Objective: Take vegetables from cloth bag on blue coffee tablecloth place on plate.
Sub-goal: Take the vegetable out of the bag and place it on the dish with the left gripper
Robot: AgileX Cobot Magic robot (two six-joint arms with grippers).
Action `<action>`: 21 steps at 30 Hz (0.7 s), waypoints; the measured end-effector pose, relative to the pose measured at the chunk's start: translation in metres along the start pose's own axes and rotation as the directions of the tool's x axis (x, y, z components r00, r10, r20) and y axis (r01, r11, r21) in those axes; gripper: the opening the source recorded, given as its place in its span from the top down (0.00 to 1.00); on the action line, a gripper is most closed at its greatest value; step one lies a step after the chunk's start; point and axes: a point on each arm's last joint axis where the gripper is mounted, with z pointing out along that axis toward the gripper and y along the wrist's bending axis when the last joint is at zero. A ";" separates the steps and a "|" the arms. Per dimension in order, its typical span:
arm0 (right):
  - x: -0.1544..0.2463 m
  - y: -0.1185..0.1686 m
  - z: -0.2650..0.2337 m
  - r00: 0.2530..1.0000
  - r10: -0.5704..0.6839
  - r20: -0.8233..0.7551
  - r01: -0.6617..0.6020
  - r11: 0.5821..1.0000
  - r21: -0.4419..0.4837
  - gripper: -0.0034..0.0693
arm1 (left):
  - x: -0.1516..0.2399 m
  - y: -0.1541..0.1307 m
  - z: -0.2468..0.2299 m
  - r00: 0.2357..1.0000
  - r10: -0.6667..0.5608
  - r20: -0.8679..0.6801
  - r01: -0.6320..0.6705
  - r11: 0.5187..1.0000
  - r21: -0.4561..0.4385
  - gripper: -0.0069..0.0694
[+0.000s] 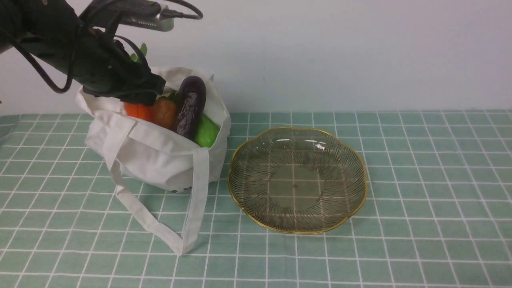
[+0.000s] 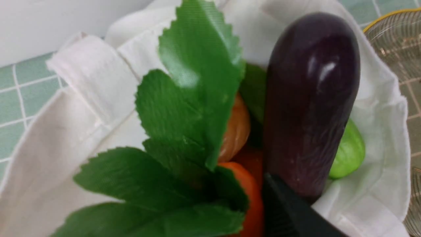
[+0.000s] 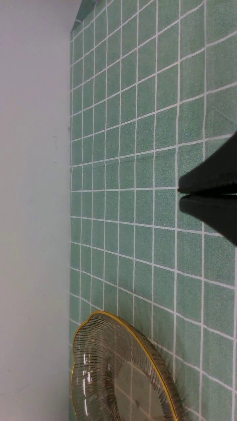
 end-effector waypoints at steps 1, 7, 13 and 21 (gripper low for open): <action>0.000 0.000 0.000 1.000 0.000 0.000 0.000 1.000 0.000 0.97 | 0.000 0.000 0.000 1.000 0.000 0.000 0.000 1.000 0.000 0.52; 0.000 0.000 0.000 1.000 0.000 0.000 0.000 1.000 0.000 0.97 | -0.001 0.001 0.003 1.000 -0.001 0.010 0.001 1.000 -0.002 0.52; 0.000 0.000 0.000 1.000 0.000 0.000 0.000 1.000 0.000 0.97 | 0.000 0.000 0.025 0.999 -0.032 -0.012 0.032 0.999 0.026 0.52; 0.000 0.000 0.000 1.000 0.000 0.000 0.000 1.000 0.000 0.97 | 0.001 -0.006 0.038 0.997 -0.078 -0.018 0.079 0.992 0.096 0.38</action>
